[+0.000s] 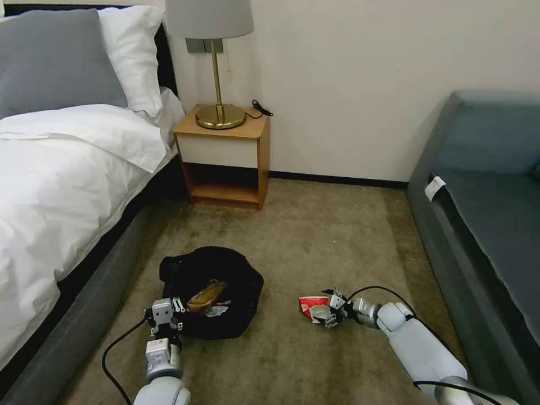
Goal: Pick up the trash bin, then pick up the garbage on the floor and place it into the trash bin.
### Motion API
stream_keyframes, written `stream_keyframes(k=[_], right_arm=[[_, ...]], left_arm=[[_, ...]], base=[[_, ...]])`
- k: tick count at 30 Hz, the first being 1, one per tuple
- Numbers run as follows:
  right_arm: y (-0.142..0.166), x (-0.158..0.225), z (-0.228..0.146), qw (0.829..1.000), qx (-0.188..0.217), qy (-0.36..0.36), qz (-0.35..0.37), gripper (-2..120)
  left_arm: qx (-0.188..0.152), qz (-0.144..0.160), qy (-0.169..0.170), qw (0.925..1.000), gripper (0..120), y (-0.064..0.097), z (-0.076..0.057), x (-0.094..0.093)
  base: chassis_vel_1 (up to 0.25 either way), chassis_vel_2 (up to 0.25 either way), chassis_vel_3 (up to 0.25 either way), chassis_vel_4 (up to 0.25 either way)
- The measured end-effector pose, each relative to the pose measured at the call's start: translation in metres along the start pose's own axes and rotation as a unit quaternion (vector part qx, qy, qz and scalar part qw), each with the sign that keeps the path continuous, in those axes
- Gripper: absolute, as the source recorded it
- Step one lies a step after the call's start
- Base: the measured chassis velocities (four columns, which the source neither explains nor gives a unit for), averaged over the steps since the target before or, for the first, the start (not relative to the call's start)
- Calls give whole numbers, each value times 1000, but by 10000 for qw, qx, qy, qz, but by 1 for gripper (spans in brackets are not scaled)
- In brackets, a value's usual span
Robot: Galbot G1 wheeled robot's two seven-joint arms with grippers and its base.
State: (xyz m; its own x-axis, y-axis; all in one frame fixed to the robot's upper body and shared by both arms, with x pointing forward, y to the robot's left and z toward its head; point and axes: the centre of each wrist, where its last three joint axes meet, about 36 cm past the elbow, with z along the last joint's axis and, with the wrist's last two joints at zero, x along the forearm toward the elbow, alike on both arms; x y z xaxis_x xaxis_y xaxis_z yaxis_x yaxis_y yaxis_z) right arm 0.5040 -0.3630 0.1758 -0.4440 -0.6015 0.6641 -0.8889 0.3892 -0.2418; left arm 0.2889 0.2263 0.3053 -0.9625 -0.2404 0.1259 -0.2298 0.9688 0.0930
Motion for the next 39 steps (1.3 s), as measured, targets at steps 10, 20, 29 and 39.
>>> stream_keyframes(k=[10,20,29,39], right_arm=[[3,7,10,9998,-114,26,-146,63],[4,13,17,9997,-159,27,-198,30],[4,14,18,9997,-201,-55,-130,0],[-43,31,1,9922,-646,-720,786,0]], left_arm=[[13,18,-12,10000,3,-2,-1,0],[7,24,-1,10000,3,-2,0,1],[10,19,-40,10000,3,1,-3,4],[95,15,-3,10000,3,-2,3,4]], base=[[0,0,0,0],[0,0,0,0],[0,0,0,0],[0,0,0,0]])
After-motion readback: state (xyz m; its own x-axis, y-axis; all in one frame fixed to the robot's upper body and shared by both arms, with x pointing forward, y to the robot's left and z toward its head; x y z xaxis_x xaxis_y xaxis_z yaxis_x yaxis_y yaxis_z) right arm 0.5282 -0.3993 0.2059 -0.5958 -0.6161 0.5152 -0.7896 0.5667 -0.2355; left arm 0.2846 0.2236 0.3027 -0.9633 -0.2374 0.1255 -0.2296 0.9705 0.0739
